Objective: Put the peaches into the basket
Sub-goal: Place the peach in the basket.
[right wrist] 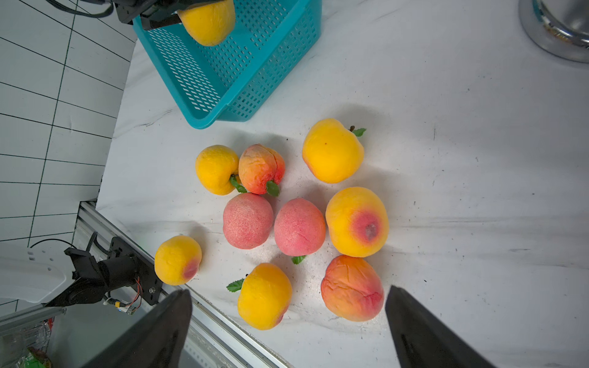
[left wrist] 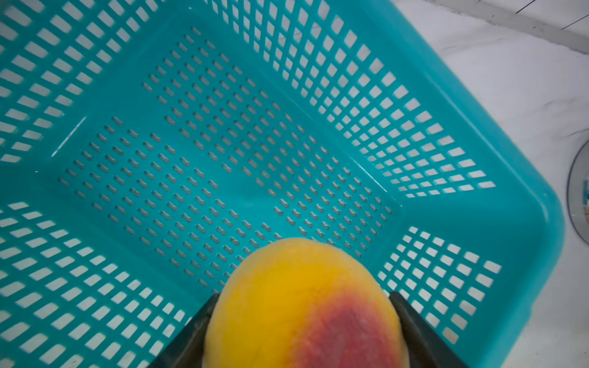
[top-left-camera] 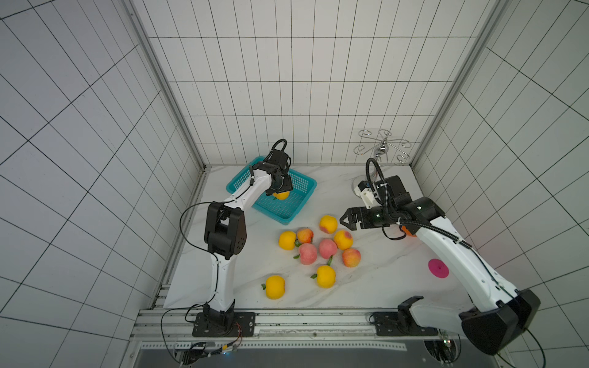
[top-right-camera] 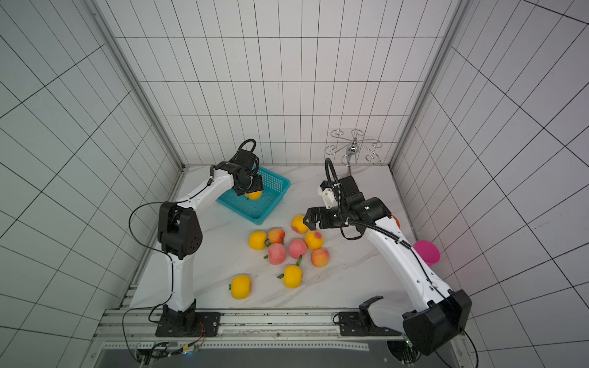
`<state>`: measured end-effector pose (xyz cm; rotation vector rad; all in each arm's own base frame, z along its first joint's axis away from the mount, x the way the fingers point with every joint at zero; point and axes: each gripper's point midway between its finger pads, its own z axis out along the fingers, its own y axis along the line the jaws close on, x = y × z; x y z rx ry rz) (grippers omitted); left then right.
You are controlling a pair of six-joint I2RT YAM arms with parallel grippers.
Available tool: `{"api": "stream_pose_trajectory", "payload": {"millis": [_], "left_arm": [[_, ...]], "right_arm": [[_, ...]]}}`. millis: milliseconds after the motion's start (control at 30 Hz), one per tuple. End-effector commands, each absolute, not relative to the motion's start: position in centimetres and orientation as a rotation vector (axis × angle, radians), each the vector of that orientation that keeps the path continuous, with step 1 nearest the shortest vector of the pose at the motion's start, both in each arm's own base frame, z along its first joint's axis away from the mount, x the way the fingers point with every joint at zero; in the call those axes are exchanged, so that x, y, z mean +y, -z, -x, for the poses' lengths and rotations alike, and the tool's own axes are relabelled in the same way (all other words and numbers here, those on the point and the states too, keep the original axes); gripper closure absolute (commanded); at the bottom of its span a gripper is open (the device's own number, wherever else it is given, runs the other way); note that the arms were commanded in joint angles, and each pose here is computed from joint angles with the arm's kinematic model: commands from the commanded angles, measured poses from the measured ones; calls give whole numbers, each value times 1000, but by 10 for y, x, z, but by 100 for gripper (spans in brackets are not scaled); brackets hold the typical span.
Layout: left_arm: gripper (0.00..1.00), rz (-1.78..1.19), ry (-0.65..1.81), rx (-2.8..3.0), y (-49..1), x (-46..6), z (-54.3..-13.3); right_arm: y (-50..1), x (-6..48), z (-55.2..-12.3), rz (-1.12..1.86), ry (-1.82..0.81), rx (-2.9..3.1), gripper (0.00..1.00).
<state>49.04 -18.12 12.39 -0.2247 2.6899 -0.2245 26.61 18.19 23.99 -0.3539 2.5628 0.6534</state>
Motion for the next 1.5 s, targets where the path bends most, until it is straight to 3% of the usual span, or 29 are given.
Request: {"api": "stream_pose_trajectory", "payload": {"millis": [0,567,800,1033,1467], "left_arm": [[41,199,207,2688,-118,-181,-494],[36,176,70,2781,-60,-172,-491],[26,166,69,2797,-54,-175,-485],[8,158,86,2776,-65,-176,-486],[3,130,132,2699,-123,-179,-469]], "right_arm": [[-247,179,-267,367,-618,2561,1],[-233,172,-269,341,-621,2601,1],[-228,169,-266,323,-622,2616,1],[-229,168,-266,314,-626,2613,1],[-219,159,-254,283,-615,2643,1]]}}
